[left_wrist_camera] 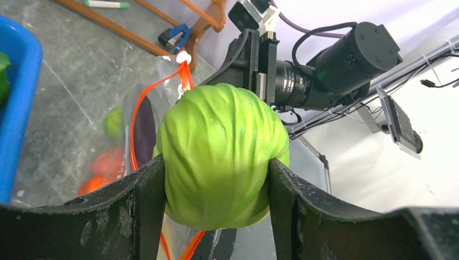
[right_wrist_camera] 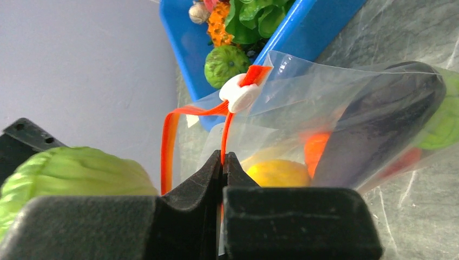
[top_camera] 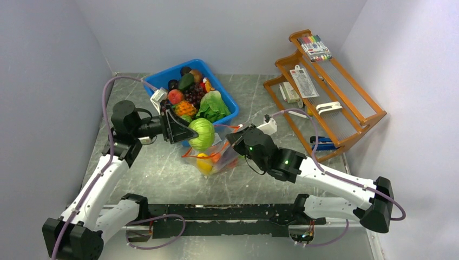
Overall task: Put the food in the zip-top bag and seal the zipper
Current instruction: Place the fake vegetable in the zipper food storage bag.
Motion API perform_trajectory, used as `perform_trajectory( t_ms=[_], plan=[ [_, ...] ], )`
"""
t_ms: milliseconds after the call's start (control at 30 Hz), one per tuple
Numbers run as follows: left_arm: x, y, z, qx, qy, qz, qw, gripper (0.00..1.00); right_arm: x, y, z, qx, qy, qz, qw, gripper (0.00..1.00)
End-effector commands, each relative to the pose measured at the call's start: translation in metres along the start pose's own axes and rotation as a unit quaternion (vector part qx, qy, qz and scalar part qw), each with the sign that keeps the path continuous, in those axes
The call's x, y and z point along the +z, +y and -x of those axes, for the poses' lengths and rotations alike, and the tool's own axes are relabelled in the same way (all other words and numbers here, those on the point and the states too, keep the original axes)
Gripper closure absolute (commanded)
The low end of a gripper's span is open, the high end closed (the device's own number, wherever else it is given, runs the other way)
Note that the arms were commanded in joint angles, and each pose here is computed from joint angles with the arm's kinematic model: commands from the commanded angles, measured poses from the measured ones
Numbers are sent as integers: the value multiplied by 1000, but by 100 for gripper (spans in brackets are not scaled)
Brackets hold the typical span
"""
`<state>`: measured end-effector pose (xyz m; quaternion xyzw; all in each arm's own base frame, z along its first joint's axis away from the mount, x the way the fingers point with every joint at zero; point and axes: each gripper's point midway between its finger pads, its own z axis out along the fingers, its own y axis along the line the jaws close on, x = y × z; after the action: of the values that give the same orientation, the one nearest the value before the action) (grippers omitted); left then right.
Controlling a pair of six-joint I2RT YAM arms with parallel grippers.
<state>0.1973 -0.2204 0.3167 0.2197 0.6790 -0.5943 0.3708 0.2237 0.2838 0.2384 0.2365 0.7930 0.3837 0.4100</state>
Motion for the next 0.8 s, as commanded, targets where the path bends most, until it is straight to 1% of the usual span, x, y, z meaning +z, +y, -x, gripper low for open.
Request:
perform_trajectory(
  t_ms=[0, 200, 367, 533, 667, 767],
  plan=[
    [5, -15, 0, 29, -2, -40, 999, 62, -2, 16, 7, 10, -9, 20, 1000, 100],
    [12, -5, -7, 21, 15, -47, 999, 64, -7, 20, 14, 8, -19, 34, 999, 100],
    [14, 7, -7, 34, 18, -19, 999, 63, -10, 23, 18, 1, -22, 36, 999, 100],
    [16, 30, -18, 31, 40, 15, 999, 63, -12, 25, 18, 2, -20, 41, 999, 100],
    [17, 32, -21, 33, 44, 11, 998, 64, -11, 23, 14, 8, -11, 39, 999, 100],
    [15, 39, -19, 48, 43, 40, 997, 63, -10, 23, 12, 10, -7, 40, 999, 100]
  ],
)
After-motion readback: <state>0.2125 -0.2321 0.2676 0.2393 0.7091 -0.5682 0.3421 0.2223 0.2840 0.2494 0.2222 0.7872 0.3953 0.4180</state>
